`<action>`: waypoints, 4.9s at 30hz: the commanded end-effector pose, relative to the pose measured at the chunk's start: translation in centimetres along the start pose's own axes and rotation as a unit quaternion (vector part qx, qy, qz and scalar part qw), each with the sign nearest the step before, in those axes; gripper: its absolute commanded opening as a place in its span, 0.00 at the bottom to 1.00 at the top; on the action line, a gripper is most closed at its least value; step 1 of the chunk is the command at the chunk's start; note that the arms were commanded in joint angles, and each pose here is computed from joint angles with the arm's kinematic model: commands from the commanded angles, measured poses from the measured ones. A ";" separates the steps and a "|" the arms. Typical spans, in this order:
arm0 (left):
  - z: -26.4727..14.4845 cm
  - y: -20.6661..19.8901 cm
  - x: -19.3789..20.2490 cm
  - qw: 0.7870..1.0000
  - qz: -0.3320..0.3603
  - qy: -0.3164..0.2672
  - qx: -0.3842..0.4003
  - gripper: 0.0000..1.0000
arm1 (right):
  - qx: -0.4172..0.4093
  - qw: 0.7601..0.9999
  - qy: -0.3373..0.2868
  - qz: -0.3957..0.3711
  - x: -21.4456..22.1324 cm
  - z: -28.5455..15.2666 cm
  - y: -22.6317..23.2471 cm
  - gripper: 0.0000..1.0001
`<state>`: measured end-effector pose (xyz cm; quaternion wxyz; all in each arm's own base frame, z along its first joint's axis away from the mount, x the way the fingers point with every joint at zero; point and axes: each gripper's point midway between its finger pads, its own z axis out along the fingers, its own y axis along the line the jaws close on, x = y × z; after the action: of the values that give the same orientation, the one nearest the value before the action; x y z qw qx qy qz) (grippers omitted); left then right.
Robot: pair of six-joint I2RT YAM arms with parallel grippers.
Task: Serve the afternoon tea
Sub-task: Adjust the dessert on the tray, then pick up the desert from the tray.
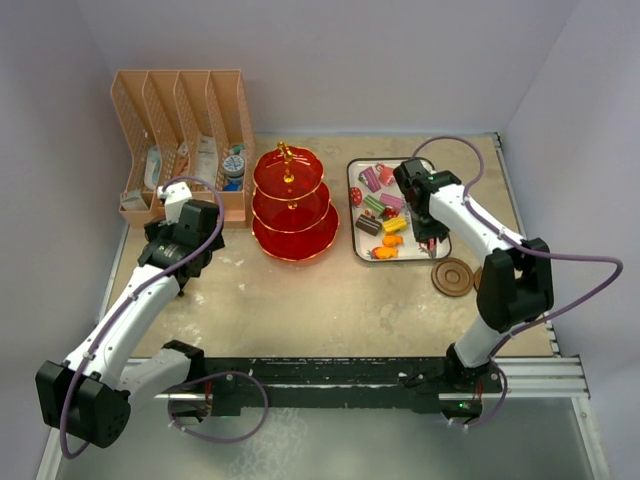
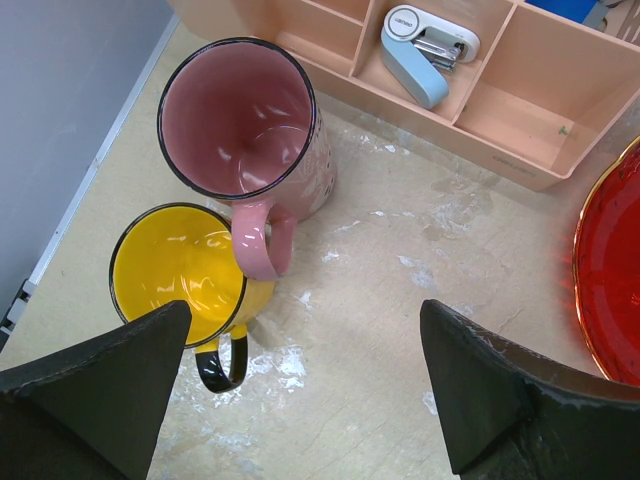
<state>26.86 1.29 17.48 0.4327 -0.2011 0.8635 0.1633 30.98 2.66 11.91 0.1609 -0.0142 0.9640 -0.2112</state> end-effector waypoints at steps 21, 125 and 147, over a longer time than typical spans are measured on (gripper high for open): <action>0.0 -0.4 -0.6 1.000 0.001 -0.010 0.007 0.94 | -0.100 0.991 -0.073 0.049 -3.8 -4.3 2.6 0.34; 0.6 -0.8 0.0 1.000 0.013 0.004 0.003 0.93 | -0.263 0.943 -0.086 0.187 -3.4 -0.1 1.8 0.47; 0.6 -0.7 0.0 1.000 0.013 0.004 0.001 0.93 | -0.345 0.916 -0.065 0.192 -3.0 0.9 4.3 0.48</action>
<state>27.11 0.87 16.30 0.4132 -0.1910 0.8751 0.1645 33.96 6.38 10.26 0.2432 0.1089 0.9499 0.1636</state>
